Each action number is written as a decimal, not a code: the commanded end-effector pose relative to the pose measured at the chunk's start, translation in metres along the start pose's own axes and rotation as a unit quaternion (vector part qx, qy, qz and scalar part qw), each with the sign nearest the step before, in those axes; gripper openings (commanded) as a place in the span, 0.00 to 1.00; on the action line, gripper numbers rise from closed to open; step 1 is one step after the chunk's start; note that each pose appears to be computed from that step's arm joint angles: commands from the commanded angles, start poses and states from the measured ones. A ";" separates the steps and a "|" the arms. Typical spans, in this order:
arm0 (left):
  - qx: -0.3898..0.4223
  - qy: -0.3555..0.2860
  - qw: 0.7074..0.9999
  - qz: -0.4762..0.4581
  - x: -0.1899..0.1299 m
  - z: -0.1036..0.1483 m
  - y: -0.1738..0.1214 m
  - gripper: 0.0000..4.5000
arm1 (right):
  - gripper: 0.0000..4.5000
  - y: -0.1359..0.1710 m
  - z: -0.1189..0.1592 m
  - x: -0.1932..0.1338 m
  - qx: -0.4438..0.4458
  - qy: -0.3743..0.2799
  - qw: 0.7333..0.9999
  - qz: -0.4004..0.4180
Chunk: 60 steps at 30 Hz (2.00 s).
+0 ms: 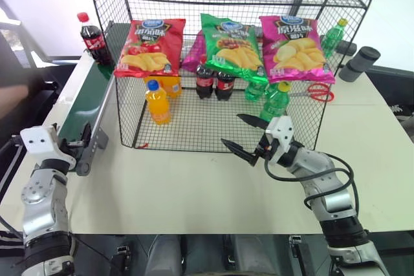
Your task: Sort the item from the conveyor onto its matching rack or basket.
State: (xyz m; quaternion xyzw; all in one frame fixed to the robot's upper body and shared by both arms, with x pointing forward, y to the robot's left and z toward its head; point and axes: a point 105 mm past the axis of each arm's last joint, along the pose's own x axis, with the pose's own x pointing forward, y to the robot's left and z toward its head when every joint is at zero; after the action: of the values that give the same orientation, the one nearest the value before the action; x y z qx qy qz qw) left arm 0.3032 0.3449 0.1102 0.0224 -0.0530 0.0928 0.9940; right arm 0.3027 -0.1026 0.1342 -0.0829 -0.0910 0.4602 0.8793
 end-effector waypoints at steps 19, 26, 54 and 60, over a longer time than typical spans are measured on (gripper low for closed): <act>-0.008 -0.035 0.998 0.056 -0.003 0.010 0.019 1.00 | 0.99 0.005 0.018 0.010 -0.014 -0.025 1.000 0.007; -0.009 -0.035 0.998 0.060 -0.002 0.008 0.018 1.00 | 0.99 0.011 0.020 0.014 -0.009 -0.031 0.999 0.017; 0.007 -0.041 0.998 0.047 0.001 0.011 0.012 1.00 | 0.99 0.037 0.023 0.017 0.019 -0.038 0.997 0.071; 0.020 -0.046 0.998 0.045 0.001 0.014 0.011 1.00 | 0.99 0.039 0.021 0.018 0.020 -0.035 0.996 0.074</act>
State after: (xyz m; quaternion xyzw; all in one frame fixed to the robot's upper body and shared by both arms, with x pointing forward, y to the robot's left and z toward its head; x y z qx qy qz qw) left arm 0.3014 0.3530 0.1081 0.0260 -0.0699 0.1353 0.9880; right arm 0.2801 -0.0677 0.1392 -0.0537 -0.0859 0.5243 0.8455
